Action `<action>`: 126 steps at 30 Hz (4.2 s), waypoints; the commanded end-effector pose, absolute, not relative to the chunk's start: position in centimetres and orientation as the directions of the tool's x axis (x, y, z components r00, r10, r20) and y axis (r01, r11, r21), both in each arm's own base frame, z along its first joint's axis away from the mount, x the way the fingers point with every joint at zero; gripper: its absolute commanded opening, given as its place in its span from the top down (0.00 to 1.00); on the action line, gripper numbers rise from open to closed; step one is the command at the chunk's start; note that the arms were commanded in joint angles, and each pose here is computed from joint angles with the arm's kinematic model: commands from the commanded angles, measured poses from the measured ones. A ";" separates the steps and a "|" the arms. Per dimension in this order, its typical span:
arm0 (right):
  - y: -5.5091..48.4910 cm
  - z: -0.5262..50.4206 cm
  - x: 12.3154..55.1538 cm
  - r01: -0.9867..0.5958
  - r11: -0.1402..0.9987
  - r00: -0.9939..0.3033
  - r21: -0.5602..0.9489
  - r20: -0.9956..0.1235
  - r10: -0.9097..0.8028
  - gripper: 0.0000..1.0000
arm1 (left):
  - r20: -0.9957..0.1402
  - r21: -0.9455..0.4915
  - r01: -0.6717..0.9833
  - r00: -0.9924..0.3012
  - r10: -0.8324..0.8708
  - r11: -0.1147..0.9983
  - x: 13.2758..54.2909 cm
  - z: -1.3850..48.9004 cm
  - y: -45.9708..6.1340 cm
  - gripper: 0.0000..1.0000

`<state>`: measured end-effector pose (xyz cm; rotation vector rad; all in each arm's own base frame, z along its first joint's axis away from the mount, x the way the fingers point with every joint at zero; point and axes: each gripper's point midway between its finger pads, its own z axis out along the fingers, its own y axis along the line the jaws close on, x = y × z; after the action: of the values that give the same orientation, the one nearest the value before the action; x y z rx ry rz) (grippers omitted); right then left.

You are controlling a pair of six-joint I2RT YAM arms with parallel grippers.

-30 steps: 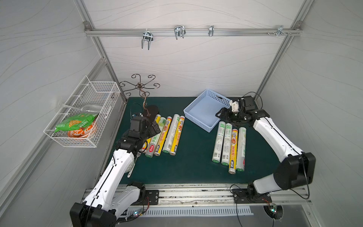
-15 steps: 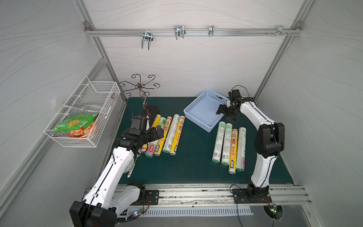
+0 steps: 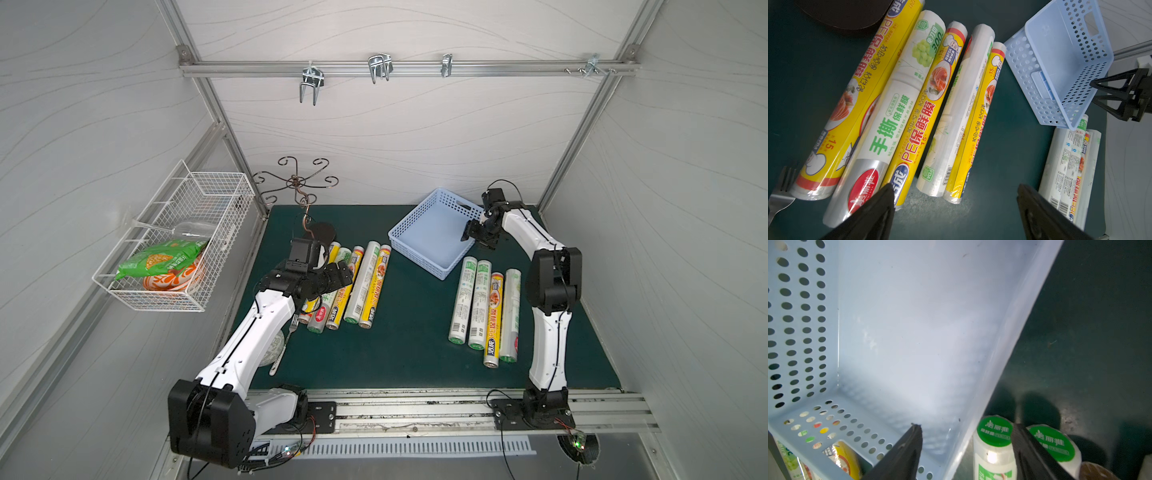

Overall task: Put the plastic wrap into the basket
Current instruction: Move the basket to the center of the board.

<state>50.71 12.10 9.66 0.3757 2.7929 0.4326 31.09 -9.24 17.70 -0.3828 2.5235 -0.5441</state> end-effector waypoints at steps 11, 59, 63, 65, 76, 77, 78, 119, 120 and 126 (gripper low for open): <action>10.9 8.9 51.7 0.176 0.950 -0.941 0.260 -0.239 0.240 0.49 | -0.480 -0.497 -0.112 -0.791 -0.380 0.860 32.3 19.6 -10.0 0.06; 12.8 9.1 50.1 0.056 0.961 -0.968 0.270 -0.222 0.118 0.88 | -0.438 -0.483 -0.145 -0.814 -0.381 0.864 31.3 18.1 -9.7 0.07; 13.5 9.1 48.9 0.040 0.962 -0.972 0.272 -0.212 0.101 0.89 | -0.435 -0.486 -0.145 -0.815 -0.382 0.862 31.3 18.1 -9.8 0.07; 13.9 9.2 48.2 0.027 0.962 -0.974 0.272 -0.210 0.086 0.89 | -0.435 -0.487 -0.144 -0.815 -0.382 0.862 31.2 18.1 -9.8 0.07; 15.8 9.0 44.3 -0.047 0.965 -0.983 0.257 -0.184 0.001 0.92 | -0.435 -0.480 -0.141 -0.818 -0.375 0.866 31.1 17.9 -9.7 0.07; 15.9 8.8 43.9 -0.052 0.966 -0.984 0.252 -0.180 -0.006 0.92 | -0.437 -0.479 -0.142 -0.817 -0.375 0.866 31.1 17.9 -9.7 0.07; 16.0 8.7 43.5 -0.057 0.967 -0.984 0.248 -0.176 -0.013 0.92 | -0.437 -0.478 -0.141 -0.818 -0.374 0.867 31.1 17.9 -9.7 0.07; 16.0 11.5 32.1 -0.080 0.976 -0.988 0.203 -0.145 -0.051 0.63 | -0.425 -0.495 -0.133 -0.825 -0.373 0.858 31.1 18.2 -10.1 0.07; 15.9 12.0 32.1 -0.073 0.975 -0.988 0.210 -0.147 -0.043 0.62 | -0.425 -0.495 -0.132 -0.825 -0.372 0.859 31.1 18.3 -10.1 0.07; 14.8 15.3 31.6 -0.046 0.968 -0.981 0.247 -0.194 0.003 0.58 | -0.431 -0.489 -0.126 -0.825 -0.365 0.863 31.0 18.5 -10.0 0.07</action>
<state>32.44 15.43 12.65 -0.0641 2.9505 0.3423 30.63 -9.90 17.09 -0.3907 2.5456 -0.5998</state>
